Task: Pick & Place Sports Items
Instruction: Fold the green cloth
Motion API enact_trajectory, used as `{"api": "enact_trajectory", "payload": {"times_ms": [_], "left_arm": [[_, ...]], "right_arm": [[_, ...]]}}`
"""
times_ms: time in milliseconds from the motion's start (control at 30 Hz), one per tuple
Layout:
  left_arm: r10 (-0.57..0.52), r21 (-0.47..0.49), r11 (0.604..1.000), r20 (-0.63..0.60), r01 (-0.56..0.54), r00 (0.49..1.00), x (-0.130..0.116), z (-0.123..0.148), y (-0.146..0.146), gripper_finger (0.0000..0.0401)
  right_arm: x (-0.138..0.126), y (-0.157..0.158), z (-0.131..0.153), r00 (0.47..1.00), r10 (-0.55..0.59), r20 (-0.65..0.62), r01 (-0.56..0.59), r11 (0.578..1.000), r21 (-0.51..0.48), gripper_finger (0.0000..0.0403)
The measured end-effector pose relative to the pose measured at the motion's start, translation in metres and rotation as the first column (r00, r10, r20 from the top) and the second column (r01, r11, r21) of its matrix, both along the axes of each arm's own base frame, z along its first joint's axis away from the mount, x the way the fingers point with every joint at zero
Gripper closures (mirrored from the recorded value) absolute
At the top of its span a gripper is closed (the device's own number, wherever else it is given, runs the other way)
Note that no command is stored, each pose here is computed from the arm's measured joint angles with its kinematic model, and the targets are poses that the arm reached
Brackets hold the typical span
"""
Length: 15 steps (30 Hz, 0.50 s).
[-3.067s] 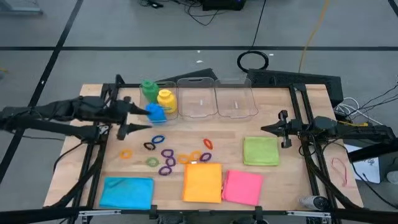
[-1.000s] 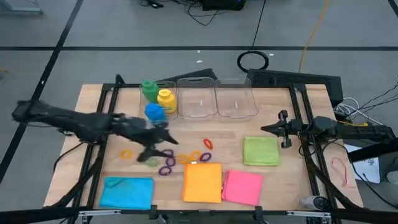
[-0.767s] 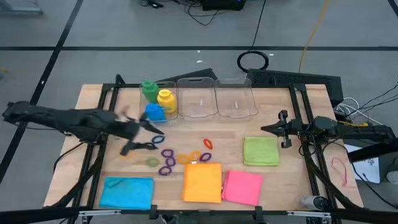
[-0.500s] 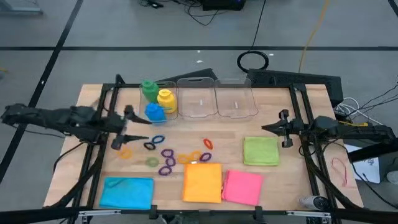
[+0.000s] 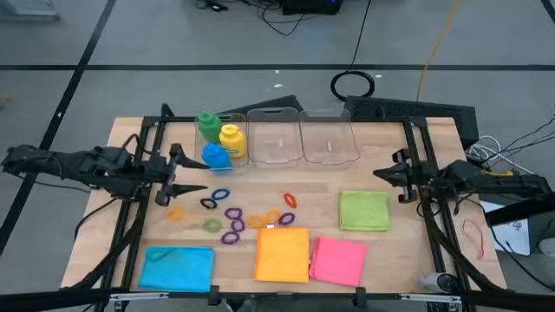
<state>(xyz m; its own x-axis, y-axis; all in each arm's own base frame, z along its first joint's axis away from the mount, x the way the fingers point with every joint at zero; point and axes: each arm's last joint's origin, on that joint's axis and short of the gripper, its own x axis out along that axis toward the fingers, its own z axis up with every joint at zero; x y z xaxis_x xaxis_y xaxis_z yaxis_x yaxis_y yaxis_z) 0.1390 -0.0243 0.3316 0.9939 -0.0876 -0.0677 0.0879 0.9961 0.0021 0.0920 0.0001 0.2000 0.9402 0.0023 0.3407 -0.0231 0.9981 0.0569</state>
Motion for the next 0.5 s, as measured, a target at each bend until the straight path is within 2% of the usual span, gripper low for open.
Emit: {"api": "enact_trajectory", "payload": {"times_ms": [133, 200, 267, 333, 367, 400, 500], "left_arm": [[0.000, 0.000, 1.000, 0.000, 0.000, 1.000, 0.000, 0.000, 0.000, 0.0105], [0.000, 0.000, 1.000, 0.000, 0.000, 1.000, 0.000, 0.000, 0.000, 0.0105], [-0.001, 0.000, 1.000, 0.000, 0.001, 1.000, 0.000, 0.000, 0.000, 0.0105], [-0.001, 0.000, 1.000, 0.000, 0.001, 1.000, 0.000, 0.000, 0.000, 0.0105], [-0.001, 0.000, 1.000, 0.000, 0.001, 1.000, 0.000, 0.000, 0.000, 0.0105], [-0.001, 0.000, 1.000, 0.000, 0.001, 1.000, 0.000, 0.000, 0.000, 0.0105], [-0.001, 0.000, 1.000, 0.000, 0.001, 1.000, 0.000, 0.000, 0.000, 0.0105]], "right_arm": [[0.000, 0.000, 0.001, 1.000, 0.002, 0.007, -0.002, 0.999, 0.033, 0.0403], [-0.001, -0.002, 0.003, 0.999, -0.037, 0.026, 0.035, 0.997, 0.074, 0.0400], [-0.001, -0.003, 0.006, 0.998, -0.052, 0.029, 0.048, 0.993, 0.111, 0.0383], [0.001, -0.002, 0.012, 0.999, -0.023, -0.032, 0.027, 0.991, 0.134, 0.0345], [0.003, -0.002, 0.011, 0.995, 0.000, -0.104, 0.016, 0.988, 0.152, 0.0321], [0.006, -0.001, 0.010, 0.979, 0.018, -0.202, 0.018, 0.985, 0.172, 0.0294], [0.010, -0.001, 0.035, 0.926, 0.033, -0.375, 0.052, 0.975, 0.214, 0.0212]]}}
